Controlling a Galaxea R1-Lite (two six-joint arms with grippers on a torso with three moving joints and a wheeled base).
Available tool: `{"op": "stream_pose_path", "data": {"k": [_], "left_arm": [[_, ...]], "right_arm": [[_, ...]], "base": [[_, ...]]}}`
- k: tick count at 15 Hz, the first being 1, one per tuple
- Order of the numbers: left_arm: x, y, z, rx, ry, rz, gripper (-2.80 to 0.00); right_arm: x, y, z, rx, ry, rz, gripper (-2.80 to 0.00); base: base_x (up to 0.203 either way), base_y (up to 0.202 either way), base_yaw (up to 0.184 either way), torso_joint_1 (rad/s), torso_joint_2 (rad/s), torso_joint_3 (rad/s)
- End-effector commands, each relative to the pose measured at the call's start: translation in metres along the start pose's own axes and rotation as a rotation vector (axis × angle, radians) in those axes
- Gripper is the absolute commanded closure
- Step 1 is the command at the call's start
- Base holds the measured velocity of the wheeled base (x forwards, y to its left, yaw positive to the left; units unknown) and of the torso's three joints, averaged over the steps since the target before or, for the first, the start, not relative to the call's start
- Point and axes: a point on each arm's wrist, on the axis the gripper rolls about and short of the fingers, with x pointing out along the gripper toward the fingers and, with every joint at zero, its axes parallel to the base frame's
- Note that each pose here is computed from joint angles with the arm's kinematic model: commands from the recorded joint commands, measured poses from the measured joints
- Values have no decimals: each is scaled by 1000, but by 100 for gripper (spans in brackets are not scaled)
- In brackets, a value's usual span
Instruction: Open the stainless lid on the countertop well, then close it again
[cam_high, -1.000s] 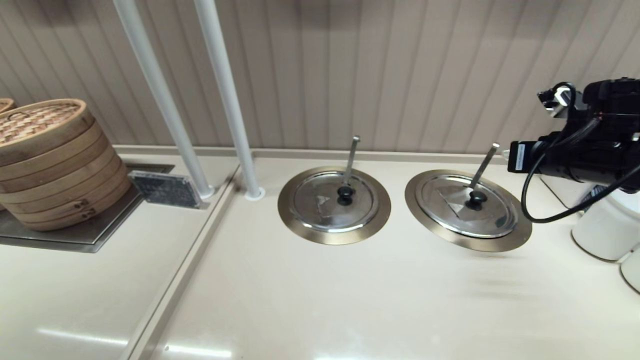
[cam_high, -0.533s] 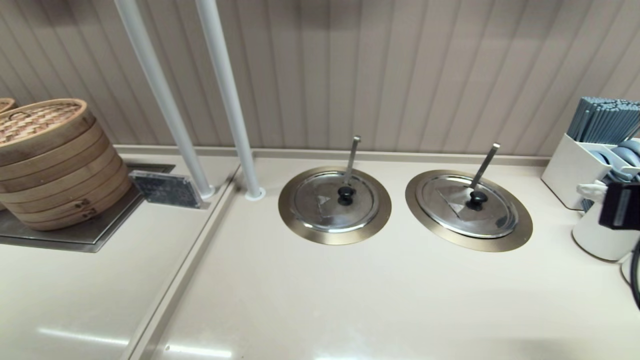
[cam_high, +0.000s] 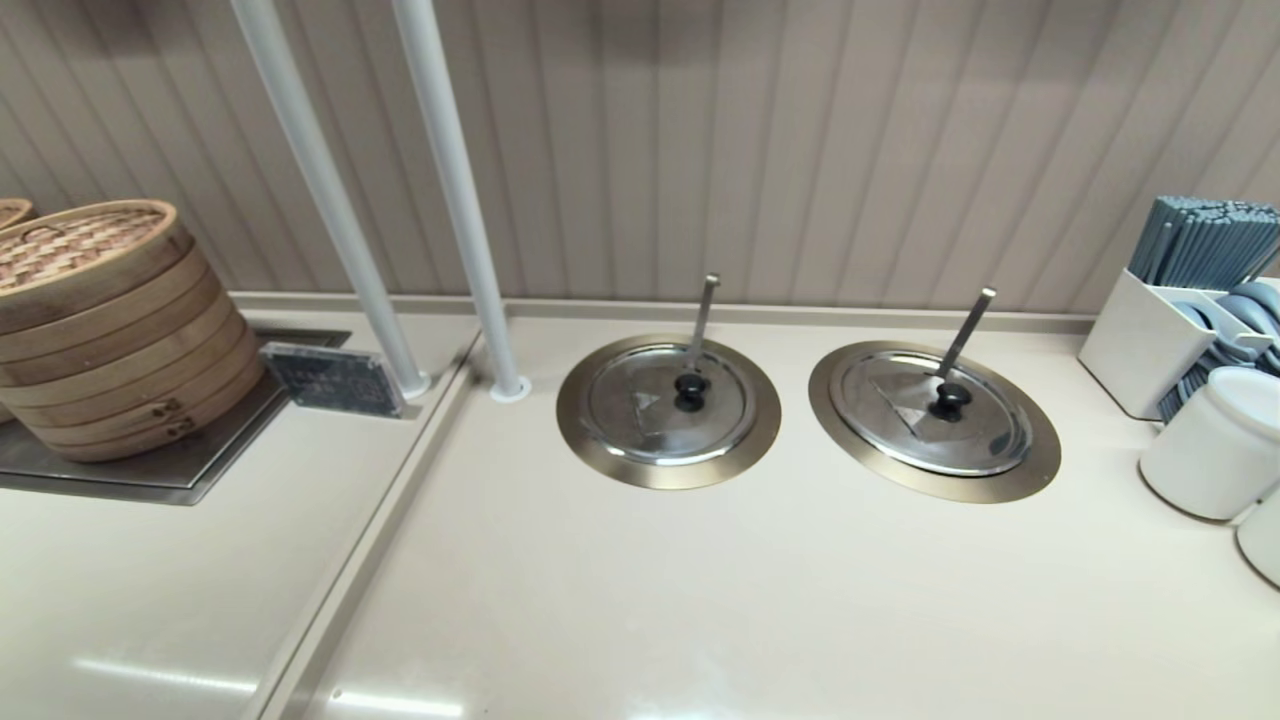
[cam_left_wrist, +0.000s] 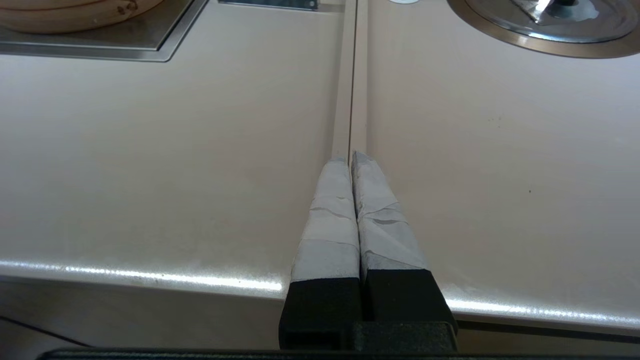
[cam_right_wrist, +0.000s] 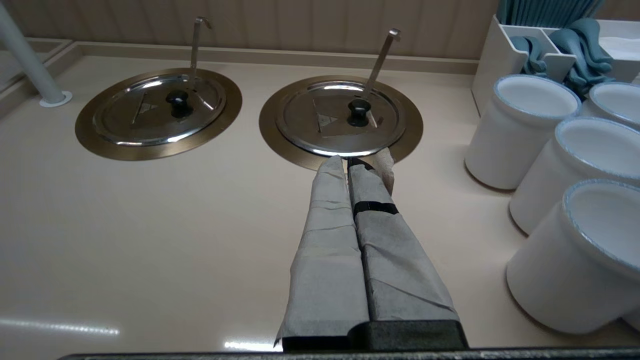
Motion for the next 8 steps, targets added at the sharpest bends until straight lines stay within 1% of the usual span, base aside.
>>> {"op": "stream_pose_path", "data": {"k": [1, 2, 3, 4, 5, 6, 7, 8], "left_arm": [[0, 0, 0, 0, 0, 0, 0], [0, 0, 0, 0, 0, 0, 0], [0, 0, 0, 0, 0, 0, 0], [0, 0, 0, 0, 0, 0, 0], [0, 0, 0, 0, 0, 0, 0], [0, 0, 0, 0, 0, 0, 0], [0, 0, 0, 0, 0, 0, 0], [0, 0, 0, 0, 0, 0, 0]], "right_arm": [[-30, 0, -40, -3, -90, -32, 0], [-19, 0, -65, -5, -2, -59, 0], [-6, 1, -89, -11, 66, -68, 0], [2, 1, -104, -13, 63, -49, 0], [8, 2, -113, -14, 35, -11, 0], [10, 3, -117, -29, 25, 15, 0], [9, 4, -114, -69, 4, 39, 0], [9, 4, -115, -77, 10, 44, 0]], "base": [[0, 0, 0, 0, 0, 0], [0, 0, 0, 0, 0, 0], [0, 0, 0, 0, 0, 0], [0, 0, 0, 0, 0, 0], [0, 0, 0, 0, 0, 0], [0, 0, 0, 0, 0, 0], [0, 0, 0, 0, 0, 0], [0, 0, 0, 0, 0, 0]]}}
